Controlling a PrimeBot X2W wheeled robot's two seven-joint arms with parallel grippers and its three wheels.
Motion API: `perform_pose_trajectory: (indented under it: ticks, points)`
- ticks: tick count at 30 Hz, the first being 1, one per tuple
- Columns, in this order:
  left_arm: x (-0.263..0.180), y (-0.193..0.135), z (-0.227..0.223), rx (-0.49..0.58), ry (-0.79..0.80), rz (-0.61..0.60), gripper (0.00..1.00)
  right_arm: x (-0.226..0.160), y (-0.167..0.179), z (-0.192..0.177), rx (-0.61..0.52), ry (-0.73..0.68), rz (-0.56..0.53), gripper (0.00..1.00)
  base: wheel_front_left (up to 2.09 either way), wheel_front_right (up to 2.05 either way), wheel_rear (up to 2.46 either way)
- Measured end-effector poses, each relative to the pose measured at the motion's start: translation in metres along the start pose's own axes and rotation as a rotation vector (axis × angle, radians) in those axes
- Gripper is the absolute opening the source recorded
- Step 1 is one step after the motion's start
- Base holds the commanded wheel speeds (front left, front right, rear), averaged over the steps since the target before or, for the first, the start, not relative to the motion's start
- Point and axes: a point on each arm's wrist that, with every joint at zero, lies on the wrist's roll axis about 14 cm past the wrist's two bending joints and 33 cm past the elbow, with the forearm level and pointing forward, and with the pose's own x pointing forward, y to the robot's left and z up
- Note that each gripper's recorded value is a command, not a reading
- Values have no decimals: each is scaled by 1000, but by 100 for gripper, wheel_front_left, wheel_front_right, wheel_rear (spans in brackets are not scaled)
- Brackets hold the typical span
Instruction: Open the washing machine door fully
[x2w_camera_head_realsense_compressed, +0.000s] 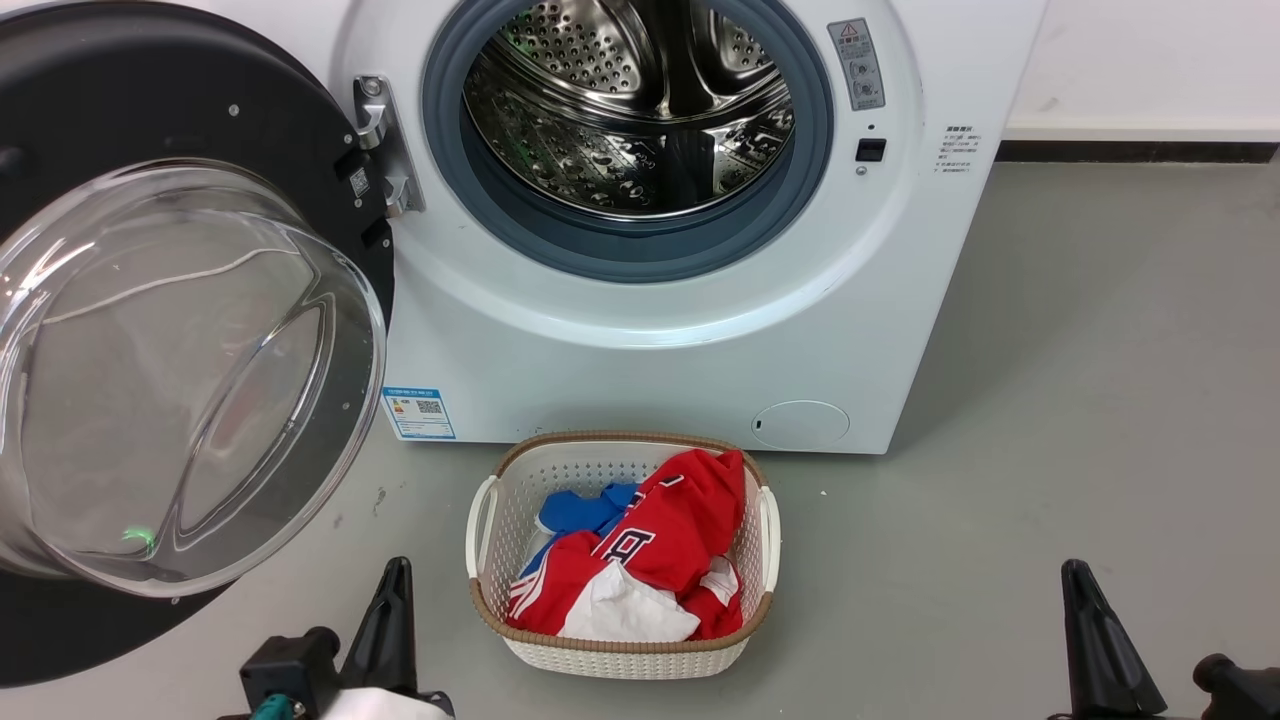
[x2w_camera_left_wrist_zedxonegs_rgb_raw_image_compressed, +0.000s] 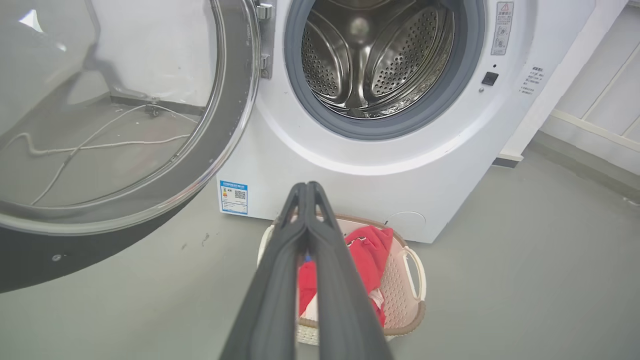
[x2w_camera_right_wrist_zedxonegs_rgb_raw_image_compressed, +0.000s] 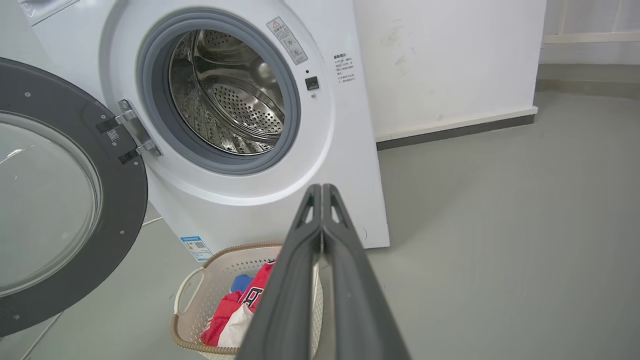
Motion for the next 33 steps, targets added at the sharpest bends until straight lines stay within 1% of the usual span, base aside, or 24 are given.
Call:
perform_pose_trajectory:
  ticks: [16, 33]
  points:
    - [9, 12, 0, -290, 31, 54, 0, 13, -9, -1, 284, 8, -50, 0, 0, 0, 0]
    - [16, 18, 0, -550, 48, 77, 0, 24, -15, -2, 534, 18, -83, 0, 0, 0, 0]
